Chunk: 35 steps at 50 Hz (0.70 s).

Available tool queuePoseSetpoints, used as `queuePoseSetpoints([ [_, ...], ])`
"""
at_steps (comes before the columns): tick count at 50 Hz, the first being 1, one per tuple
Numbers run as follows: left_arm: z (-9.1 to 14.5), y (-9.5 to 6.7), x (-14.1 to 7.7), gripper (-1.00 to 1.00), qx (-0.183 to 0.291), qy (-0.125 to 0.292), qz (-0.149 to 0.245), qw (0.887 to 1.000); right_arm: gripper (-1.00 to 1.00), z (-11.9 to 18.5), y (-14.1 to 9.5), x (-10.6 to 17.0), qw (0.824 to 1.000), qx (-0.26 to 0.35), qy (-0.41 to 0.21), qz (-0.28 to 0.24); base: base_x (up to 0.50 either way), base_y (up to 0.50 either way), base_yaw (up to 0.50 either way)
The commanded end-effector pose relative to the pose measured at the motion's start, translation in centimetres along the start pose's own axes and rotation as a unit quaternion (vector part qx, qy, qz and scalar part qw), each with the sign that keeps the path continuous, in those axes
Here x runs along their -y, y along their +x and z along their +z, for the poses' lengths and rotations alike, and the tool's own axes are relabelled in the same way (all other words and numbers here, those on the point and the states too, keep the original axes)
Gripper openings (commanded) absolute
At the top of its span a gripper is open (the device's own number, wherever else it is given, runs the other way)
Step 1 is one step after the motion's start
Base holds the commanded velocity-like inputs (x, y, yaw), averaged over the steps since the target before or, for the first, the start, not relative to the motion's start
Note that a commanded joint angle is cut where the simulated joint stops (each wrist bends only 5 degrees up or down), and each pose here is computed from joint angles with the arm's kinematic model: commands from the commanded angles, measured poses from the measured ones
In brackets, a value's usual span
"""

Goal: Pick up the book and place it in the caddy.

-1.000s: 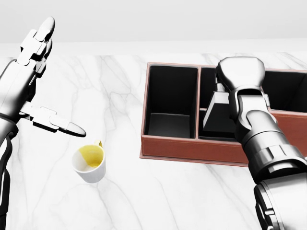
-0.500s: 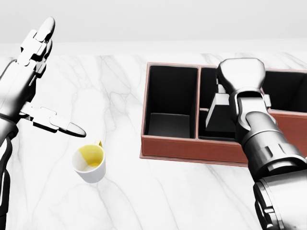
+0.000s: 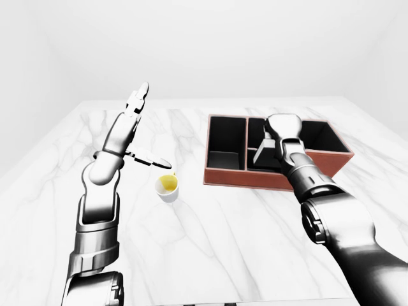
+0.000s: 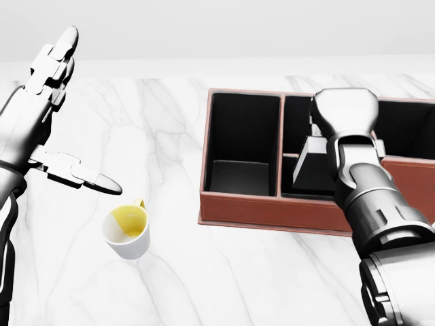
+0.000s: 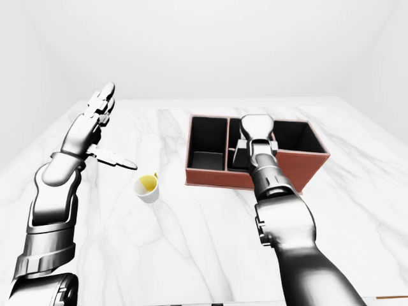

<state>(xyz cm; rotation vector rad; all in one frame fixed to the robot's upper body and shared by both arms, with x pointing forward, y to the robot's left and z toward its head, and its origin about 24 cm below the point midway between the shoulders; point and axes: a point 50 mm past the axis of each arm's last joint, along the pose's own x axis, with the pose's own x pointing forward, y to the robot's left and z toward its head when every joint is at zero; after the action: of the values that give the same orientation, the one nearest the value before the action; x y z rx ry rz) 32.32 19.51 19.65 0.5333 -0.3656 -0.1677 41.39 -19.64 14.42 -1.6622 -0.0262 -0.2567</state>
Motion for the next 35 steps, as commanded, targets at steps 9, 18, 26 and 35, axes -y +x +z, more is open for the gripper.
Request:
queuePoseSetpoints([
  [9,0.1,-0.1,0.0,1.0,0.002,0.001,-0.001,1.0,-1.0,0.7,0.0,0.4,0.999,0.013,-0.011,-0.028,0.0,0.0,0.0],
  [18,0.1,-0.1,0.0,1.0,0.003,0.001,-0.001,1.0,-1.0,0.8,-0.1,0.2,1.0,0.011,-0.005,-0.027,0.0,0.0,0.0],
  [26,0.1,-0.1,0.0,1.0,0.002,0.001,0.0,1.0,-1.0,1.0,-0.3,-0.2,1.0,0.011,0.0,-0.02,0.0,0.0,0.0],
  [35,0.1,-0.2,0.1,1.0,0.002,0.002,-0.001,1.0,-1.0,1.1,-0.4,-0.6,1.0,0.008,0.007,-0.013,0.0,0.0,0.0],
])
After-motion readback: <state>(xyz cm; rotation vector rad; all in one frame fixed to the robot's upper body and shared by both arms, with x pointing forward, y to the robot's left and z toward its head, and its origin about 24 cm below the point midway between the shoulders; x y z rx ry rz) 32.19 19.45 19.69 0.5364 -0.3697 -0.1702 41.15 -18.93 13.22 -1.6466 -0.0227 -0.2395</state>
